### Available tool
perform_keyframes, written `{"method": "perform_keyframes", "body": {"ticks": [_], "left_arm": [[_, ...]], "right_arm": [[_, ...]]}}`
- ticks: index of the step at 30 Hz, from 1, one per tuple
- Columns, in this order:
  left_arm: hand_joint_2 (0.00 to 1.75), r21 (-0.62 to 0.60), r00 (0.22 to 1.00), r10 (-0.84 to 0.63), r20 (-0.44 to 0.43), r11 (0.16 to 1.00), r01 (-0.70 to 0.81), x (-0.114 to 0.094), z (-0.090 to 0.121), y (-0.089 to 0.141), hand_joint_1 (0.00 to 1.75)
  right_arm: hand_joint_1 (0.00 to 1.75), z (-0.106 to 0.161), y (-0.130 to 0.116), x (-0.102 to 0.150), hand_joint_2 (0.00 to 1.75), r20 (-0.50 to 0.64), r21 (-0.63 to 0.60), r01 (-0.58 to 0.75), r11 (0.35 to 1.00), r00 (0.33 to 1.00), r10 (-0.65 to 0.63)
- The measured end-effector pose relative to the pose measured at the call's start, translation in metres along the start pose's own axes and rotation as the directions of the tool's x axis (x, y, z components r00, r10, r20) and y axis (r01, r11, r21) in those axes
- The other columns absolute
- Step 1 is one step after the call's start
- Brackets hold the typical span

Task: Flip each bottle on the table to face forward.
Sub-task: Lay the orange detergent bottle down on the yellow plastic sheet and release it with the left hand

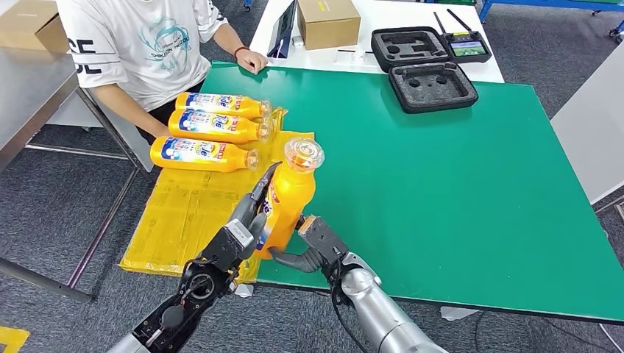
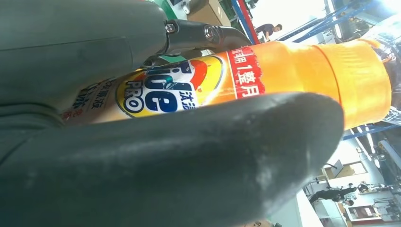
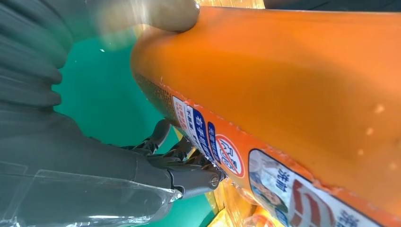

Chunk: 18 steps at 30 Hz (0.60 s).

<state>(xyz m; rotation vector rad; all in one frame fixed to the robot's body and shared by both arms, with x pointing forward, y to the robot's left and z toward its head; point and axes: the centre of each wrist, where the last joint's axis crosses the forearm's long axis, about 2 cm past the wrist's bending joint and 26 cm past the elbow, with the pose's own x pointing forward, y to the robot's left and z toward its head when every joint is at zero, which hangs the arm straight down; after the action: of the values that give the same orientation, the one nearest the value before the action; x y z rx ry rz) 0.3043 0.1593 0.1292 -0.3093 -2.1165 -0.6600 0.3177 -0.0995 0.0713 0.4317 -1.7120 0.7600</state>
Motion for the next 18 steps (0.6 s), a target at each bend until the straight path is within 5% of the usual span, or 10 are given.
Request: {"method": "perform_keyframes", "body": {"ticks": [18], "left_arm": [[0.0,-0.029,0.991,-0.082,-0.106,0.996,0.079,-0.013,-0.005,0.007,0.0]], "right_arm": [[1.75,-0.007,0.005,0.003,1.75,-0.065,0.068,-0.048,0.997,0.996,0.052]]}}
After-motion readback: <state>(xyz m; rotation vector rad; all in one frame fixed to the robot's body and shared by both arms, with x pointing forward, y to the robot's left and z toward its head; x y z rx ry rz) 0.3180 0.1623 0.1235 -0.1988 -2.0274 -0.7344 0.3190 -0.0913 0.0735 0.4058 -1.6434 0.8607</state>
